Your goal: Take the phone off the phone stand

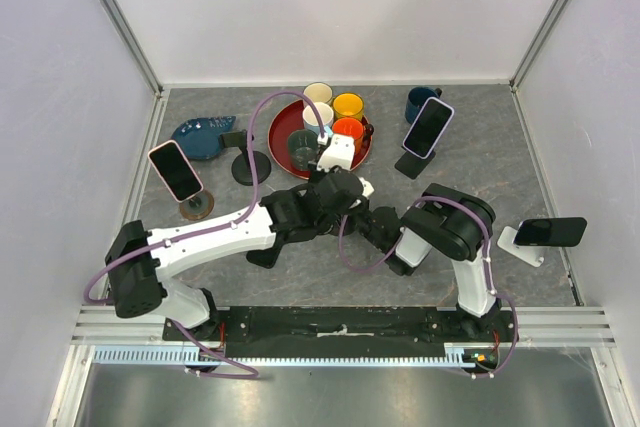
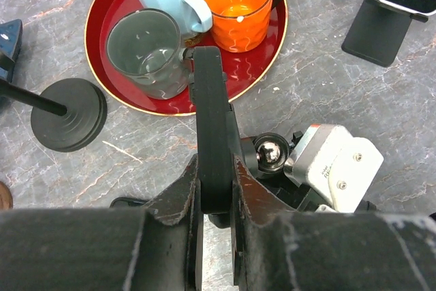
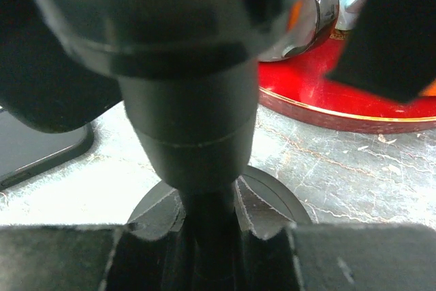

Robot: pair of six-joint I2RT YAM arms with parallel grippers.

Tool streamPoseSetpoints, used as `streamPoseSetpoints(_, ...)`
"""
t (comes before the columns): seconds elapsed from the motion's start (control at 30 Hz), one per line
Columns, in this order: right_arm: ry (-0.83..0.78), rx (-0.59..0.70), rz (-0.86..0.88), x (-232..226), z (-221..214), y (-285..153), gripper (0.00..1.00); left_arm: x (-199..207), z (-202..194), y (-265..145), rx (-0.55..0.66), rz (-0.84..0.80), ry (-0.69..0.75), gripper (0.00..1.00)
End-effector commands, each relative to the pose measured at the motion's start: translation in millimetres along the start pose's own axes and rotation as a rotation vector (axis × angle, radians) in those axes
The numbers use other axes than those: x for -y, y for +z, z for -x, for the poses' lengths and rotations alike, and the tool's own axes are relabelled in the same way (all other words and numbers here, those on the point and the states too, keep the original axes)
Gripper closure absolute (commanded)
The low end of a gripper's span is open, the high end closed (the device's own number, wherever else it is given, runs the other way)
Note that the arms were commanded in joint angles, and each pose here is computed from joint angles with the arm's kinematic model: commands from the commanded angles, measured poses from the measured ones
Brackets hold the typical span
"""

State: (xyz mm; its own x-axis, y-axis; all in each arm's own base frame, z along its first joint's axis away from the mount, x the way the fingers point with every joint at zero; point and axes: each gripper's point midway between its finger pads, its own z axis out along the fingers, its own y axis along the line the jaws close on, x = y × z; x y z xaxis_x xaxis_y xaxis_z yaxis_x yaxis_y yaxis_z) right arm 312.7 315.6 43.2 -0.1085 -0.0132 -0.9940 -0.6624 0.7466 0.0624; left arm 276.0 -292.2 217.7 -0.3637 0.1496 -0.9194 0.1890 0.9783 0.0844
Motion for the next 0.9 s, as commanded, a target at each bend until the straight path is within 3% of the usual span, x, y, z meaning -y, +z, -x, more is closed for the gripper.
streamPoseSetpoints(0.0, 0.106, 0.108, -0.001, -0.8, 15.9, 6.6, 1.00, 21.0, 10.3, -20.7, 0.001, -0.155, -0.043, 0.98)
streamPoseSetpoints(0.17, 0.106, 0.091, 0.022, -5.3, 9.5, 8.7, 1.00, 21.6, 6.1, -25.7, -0.027, -0.248, 0.049, 0.98)
streamPoseSetpoints(0.47, 0.104, 0.077, 0.037, -8.1, 4.7, 10.1, 1.00, 10.7, 1.1, -28.2, -0.030, -0.414, 0.039, 0.98)
streamPoseSetpoints(0.87, 0.101, 0.071, 0.038, -7.4, 3.7, 10.8, 1.00, -26.1, 17.7, -27.8, 0.003, -0.396, 0.026, 0.98)
